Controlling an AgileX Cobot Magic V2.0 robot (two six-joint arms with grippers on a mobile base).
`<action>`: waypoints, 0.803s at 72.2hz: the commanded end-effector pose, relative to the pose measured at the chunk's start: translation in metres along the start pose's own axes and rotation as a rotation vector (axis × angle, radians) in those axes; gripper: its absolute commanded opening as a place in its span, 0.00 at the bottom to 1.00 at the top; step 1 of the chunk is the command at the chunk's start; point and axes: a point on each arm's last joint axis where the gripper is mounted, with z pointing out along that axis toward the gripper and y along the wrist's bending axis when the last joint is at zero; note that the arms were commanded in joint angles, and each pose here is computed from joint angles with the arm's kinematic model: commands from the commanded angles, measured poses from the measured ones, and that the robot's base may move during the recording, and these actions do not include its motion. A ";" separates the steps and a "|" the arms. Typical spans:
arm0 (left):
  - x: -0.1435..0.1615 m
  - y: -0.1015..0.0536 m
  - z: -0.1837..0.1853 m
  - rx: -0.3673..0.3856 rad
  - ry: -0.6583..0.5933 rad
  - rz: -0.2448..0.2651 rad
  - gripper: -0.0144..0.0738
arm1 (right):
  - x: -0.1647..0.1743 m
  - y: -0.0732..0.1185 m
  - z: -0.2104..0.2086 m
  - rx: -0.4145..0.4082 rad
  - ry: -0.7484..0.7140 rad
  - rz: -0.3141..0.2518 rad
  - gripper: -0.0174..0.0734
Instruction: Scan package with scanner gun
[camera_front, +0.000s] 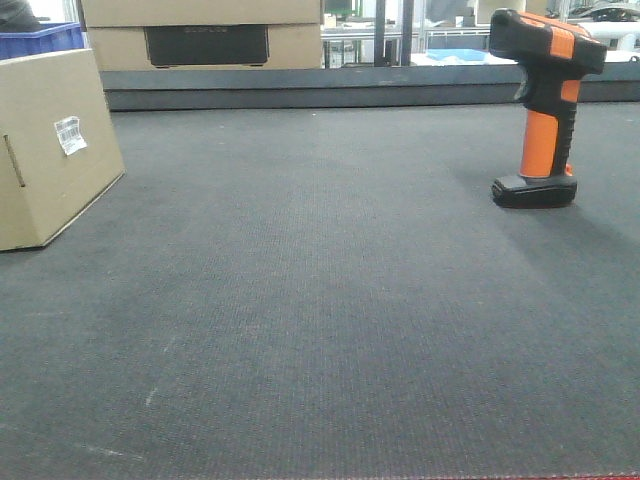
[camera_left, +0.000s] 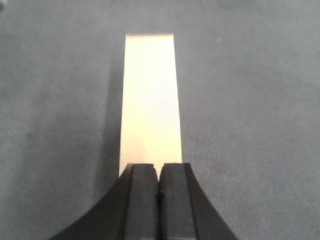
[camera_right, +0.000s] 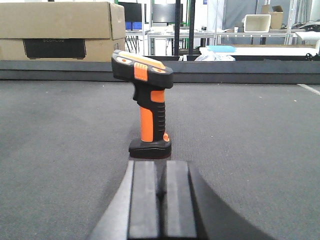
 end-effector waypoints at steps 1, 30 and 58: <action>-0.003 -0.003 0.008 0.009 0.014 -0.022 0.10 | -0.002 0.000 0.000 0.006 -0.024 -0.004 0.01; 0.006 -0.004 0.046 0.001 0.096 -0.018 0.82 | -0.002 0.000 0.000 0.006 -0.024 -0.004 0.01; 0.022 -0.002 0.088 -0.016 0.200 -0.043 0.82 | -0.002 0.000 0.000 0.006 -0.024 -0.004 0.01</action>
